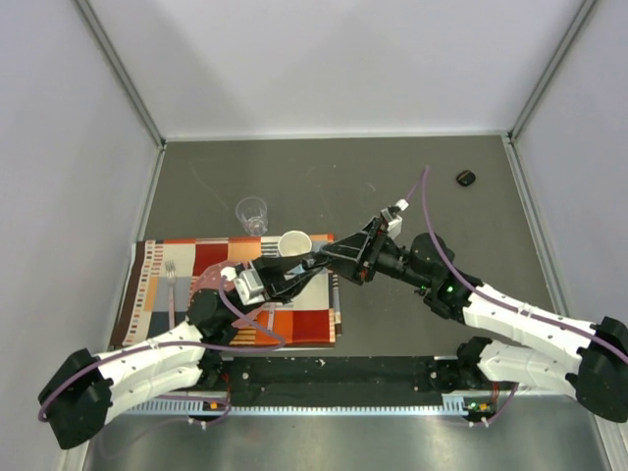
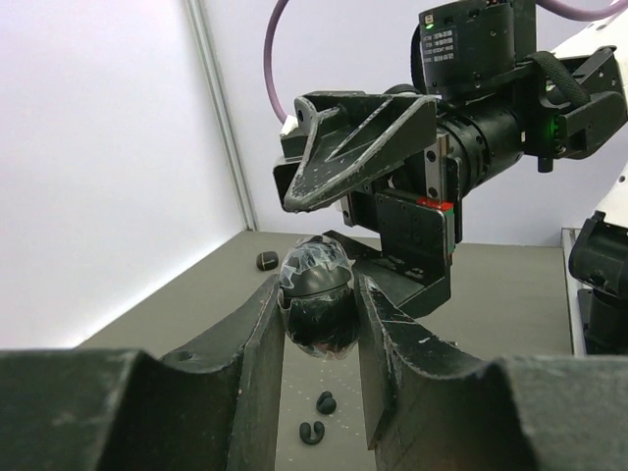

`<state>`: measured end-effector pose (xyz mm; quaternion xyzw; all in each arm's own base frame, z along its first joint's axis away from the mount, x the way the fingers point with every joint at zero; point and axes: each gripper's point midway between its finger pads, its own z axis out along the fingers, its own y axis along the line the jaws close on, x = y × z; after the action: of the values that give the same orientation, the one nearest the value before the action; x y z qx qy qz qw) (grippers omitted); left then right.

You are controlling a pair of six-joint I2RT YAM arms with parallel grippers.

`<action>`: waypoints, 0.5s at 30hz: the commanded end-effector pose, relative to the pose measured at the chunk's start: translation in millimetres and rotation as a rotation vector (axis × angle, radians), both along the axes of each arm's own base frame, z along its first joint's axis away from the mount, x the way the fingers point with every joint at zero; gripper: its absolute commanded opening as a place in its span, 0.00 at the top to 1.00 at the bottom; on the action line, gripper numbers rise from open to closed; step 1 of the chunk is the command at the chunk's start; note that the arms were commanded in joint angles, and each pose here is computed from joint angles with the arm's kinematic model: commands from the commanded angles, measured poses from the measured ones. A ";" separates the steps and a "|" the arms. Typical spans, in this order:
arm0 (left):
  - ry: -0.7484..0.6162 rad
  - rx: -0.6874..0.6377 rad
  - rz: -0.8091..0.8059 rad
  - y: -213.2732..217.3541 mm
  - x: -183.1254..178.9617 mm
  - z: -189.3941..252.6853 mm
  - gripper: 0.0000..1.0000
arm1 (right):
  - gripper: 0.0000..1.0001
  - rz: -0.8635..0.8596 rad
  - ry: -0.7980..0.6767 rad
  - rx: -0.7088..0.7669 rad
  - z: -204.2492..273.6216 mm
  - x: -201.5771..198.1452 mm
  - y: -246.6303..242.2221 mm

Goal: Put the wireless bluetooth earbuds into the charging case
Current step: Pick up the charging case at the center of the board.

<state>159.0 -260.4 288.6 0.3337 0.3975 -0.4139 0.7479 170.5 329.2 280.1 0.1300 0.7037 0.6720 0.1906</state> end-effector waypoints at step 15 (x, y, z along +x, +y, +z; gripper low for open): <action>-0.027 -0.050 -0.008 1.9 -4.9 13.5 1.00 | 0.62 0.102 -0.046 0.117 30.5 -15.7 12.6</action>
<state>160.1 -259.3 290.7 0.3263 0.3978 -0.4125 0.7517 162.6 337.4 285.1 0.1182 0.6951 0.6907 0.1607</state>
